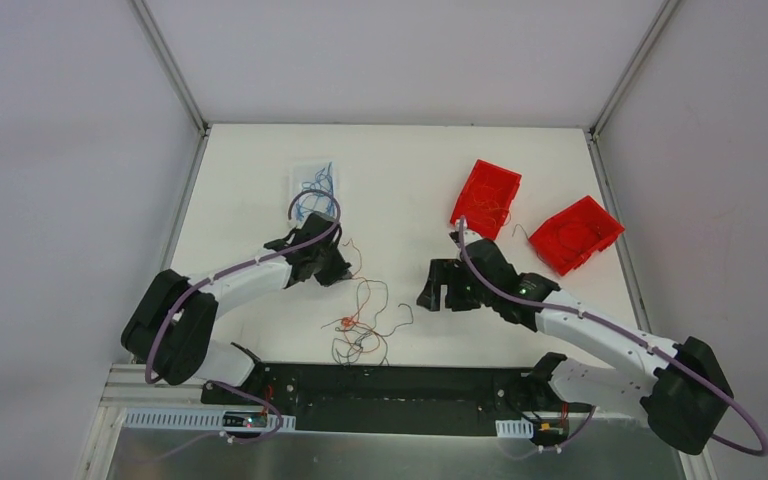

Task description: Untangle the cables

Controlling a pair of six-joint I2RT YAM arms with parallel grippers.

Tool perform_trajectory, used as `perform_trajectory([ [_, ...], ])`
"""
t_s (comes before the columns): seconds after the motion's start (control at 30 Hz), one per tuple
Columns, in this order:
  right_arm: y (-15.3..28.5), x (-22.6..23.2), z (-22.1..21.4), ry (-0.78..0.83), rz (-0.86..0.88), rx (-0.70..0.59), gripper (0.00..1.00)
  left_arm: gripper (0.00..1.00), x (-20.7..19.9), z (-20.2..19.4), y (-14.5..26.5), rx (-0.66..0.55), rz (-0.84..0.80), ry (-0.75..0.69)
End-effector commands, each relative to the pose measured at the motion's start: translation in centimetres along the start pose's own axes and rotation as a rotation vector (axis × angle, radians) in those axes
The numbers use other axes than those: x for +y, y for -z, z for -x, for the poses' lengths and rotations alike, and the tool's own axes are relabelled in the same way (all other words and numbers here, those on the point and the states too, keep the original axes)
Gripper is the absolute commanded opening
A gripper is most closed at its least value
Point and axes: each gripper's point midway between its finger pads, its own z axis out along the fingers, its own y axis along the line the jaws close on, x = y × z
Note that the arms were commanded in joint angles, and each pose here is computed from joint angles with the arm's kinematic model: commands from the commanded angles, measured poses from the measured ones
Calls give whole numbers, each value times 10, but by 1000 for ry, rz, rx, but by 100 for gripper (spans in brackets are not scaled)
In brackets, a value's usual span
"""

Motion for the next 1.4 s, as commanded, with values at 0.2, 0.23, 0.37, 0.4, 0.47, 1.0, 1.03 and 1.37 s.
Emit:
perform_trajectory([
  [0.2, -40, 25, 20, 80, 79, -40, 75, 0, -70, 17, 72, -7, -295, -264],
  [0.23, -44, 29, 24, 97, 87, -51, 75, 0, -73, 16, 77, -3, -312, -276],
  [0.37, -58, 51, 37, 187, 153, -115, 75, 0, -92, 14, 98, 21, -397, -329],
  [0.4, -63, 52, 39, 212, 154, -130, 75, 0, -98, 11, 104, 38, -429, -345],
  [0.47, -67, 57, 44, 255, 169, -163, 75, 0, -110, 9, 116, 59, -484, -364],
  [1.0, -57, 89, 59, 339, 298, -320, 0, 0, -164, 29, 199, 16, -718, -450],
  [1.03, -54, 81, 61, 323, 266, -340, 0, 0, -166, 35, 205, -4, -724, -449],
  [1.37, -24, 57, 64, 267, 181, -388, 10, 0, -212, 66, 272, -107, -849, -490],
])
